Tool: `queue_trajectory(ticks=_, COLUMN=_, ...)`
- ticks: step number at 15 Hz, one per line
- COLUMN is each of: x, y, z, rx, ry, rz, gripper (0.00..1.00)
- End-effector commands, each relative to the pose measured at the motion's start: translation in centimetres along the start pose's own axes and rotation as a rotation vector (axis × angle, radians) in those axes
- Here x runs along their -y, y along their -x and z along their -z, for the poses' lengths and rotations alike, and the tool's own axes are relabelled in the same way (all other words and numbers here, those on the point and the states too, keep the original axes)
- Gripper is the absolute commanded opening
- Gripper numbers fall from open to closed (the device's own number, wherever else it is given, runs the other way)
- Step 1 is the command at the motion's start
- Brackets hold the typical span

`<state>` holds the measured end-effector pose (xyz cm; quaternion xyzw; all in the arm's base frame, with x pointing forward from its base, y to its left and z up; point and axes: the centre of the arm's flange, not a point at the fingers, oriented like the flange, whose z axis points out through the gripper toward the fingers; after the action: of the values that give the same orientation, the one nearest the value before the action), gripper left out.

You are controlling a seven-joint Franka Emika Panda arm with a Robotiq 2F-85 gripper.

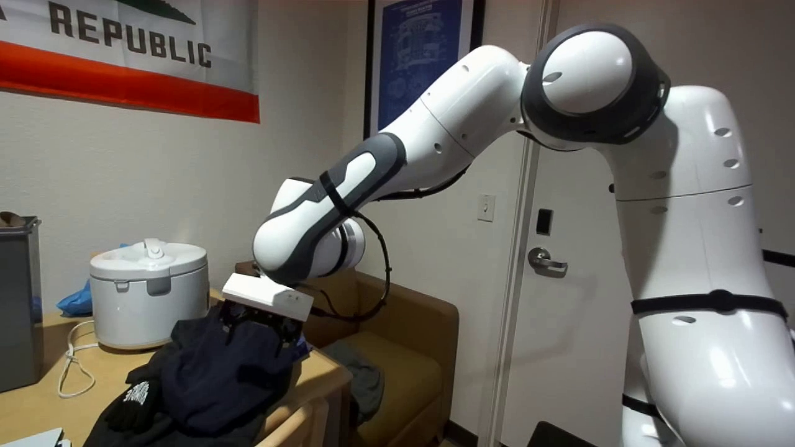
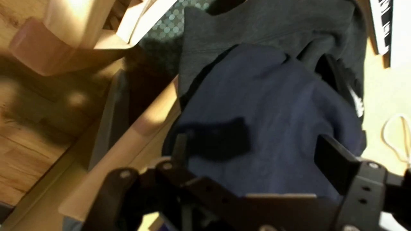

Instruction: Pick up the black cloth from the table and put it on the chair back.

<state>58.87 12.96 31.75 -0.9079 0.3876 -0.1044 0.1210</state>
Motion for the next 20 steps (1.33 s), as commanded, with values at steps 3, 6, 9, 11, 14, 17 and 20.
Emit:
queue_trajectory(ticks=3, x=-1.1, y=-0.7, z=-4.0, rx=-0.152, ry=0.034, rz=-0.234, gripper=1.0)
queue_trajectory(ticks=6, x=0.5, y=-0.9, z=-4.1, rx=-0.177, ry=0.03, rz=-0.238, gripper=1.0)
queue_trajectory(ticks=9, x=2.3, y=-0.7, z=-3.9, rx=-0.183, ry=0.017, rz=-0.218, gripper=1.0)
queue_trajectory(ticks=11, x=3.1, y=-0.5, z=-4.3, rx=-0.159, ry=0.005, rz=-0.209, gripper=1.0)
queue_trajectory(ticks=14, x=3.6, y=0.1, z=-5.7, rx=-0.127, ry=0.002, rz=-0.206, gripper=1.0)
queue_trajectory(ticks=17, x=4.2, y=0.7, z=-6.8, rx=-0.08, ry=-0.031, rz=-0.192, gripper=1.0)
queue_trajectory(ticks=20, x=3.2, y=1.5, z=-6.8, rx=-0.102, ry=-0.001, rz=-0.195, gripper=1.0)
